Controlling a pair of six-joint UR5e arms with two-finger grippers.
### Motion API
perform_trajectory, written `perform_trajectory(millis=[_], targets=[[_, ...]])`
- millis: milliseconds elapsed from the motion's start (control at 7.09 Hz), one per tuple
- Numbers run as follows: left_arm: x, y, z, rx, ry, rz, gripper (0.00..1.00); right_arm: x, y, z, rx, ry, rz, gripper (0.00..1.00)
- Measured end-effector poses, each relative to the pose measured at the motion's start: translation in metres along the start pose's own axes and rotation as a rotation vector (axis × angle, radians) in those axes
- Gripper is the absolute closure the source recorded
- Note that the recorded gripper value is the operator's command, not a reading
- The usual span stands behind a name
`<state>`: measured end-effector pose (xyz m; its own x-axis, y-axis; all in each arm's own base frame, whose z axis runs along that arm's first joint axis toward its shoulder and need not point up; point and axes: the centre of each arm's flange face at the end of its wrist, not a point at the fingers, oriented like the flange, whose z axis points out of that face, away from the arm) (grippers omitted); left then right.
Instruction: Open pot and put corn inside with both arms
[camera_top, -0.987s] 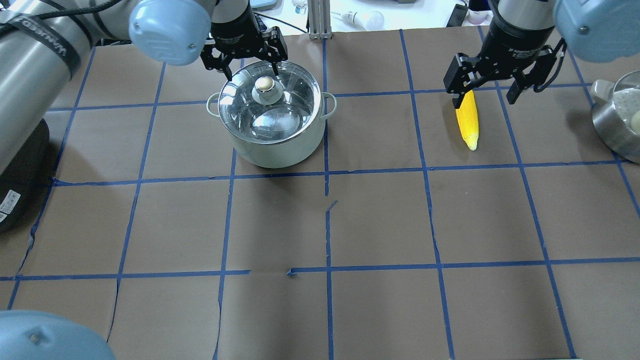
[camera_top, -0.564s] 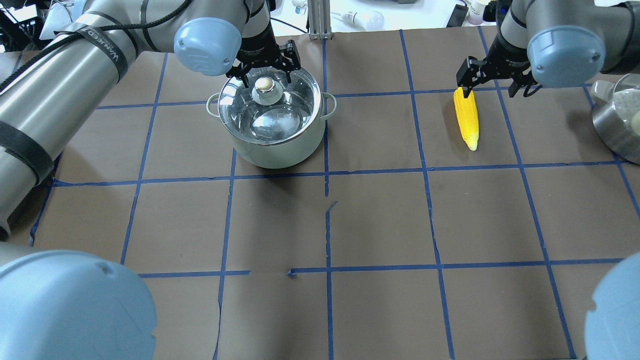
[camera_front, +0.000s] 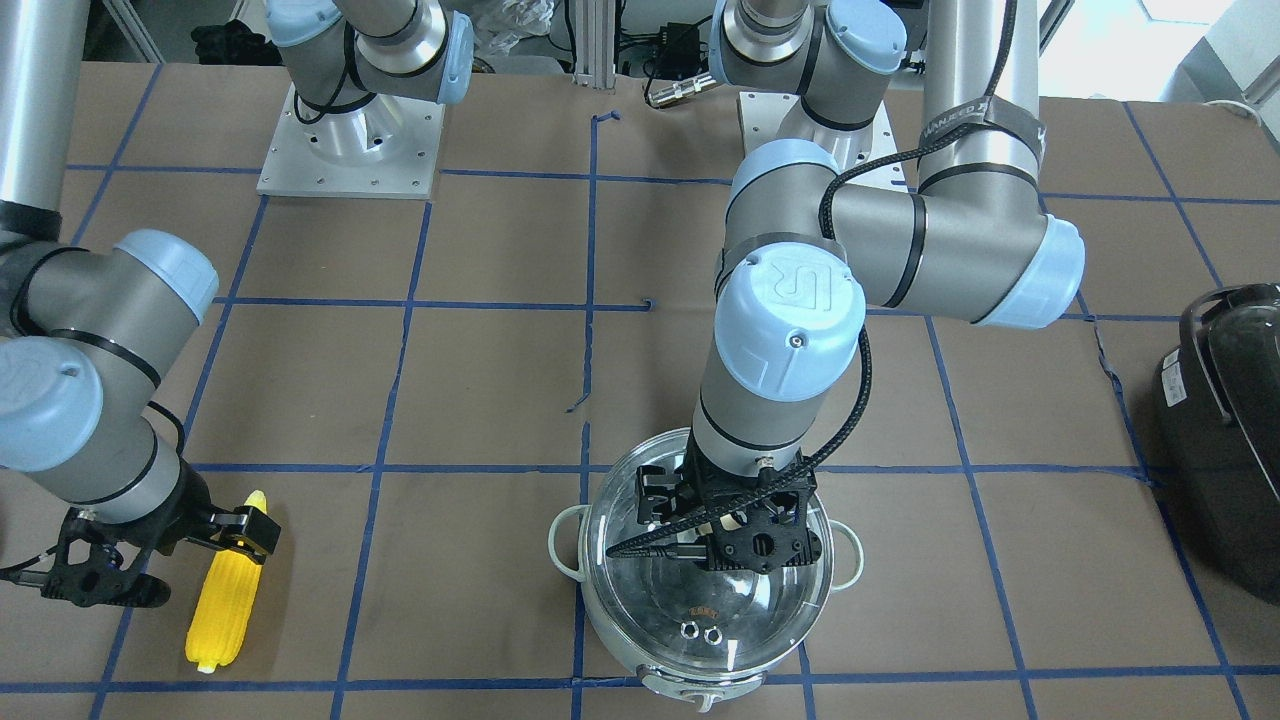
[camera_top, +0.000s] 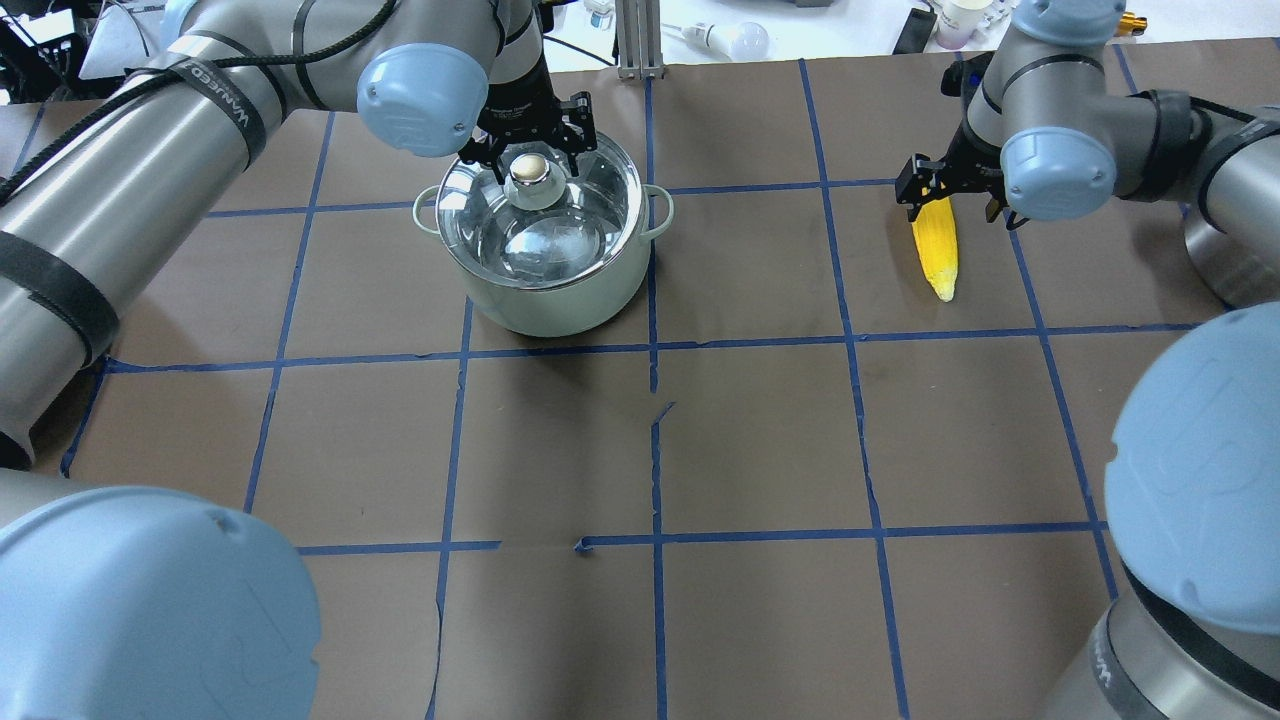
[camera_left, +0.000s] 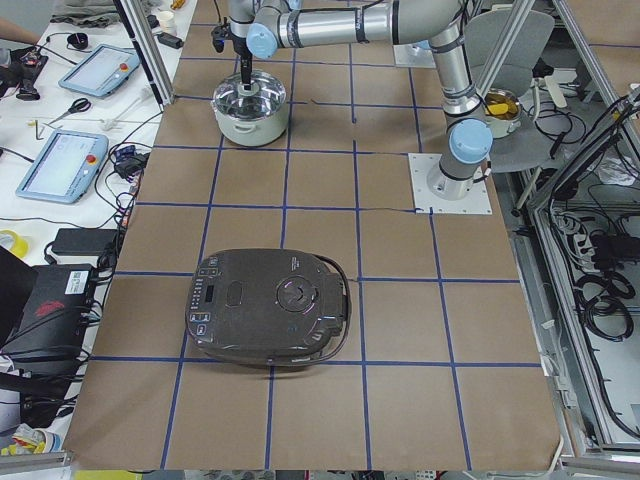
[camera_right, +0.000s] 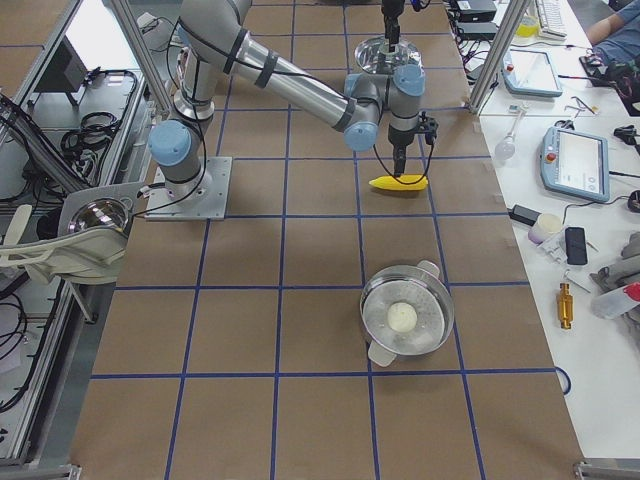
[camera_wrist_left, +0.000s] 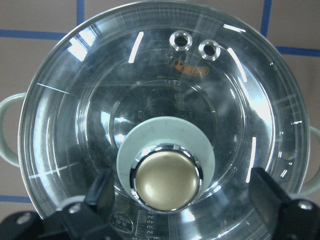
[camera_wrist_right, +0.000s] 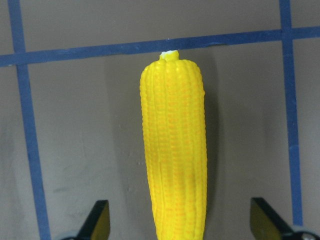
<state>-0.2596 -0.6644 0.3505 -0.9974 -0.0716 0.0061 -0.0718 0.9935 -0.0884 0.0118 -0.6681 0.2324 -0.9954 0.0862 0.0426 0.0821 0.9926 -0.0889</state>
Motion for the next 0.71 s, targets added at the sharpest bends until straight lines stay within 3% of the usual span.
perform_trajectory(millis=[141, 423, 564, 705], targets=[[-0.001, 0.0, 0.001, 0.002, -0.012, 0.003, 0.49, 0.0, -0.004, 0.016, 0.012, 0.004, -0.003, 0.0], [-0.003, -0.001, 0.001, 0.006, -0.028, 0.007, 0.88, 0.0, -0.007, 0.037, 0.007, 0.008, -0.01, 0.0], [-0.005, -0.002, -0.004, 0.015, -0.029, 0.009, 0.9, 0.0, -0.006, 0.045, -0.004, 0.008, -0.015, 0.11], [-0.01, -0.003, -0.015, 0.028, -0.027, 0.004, 0.91, 0.0, -0.005, 0.049, -0.011, 0.008, -0.023, 0.4]])
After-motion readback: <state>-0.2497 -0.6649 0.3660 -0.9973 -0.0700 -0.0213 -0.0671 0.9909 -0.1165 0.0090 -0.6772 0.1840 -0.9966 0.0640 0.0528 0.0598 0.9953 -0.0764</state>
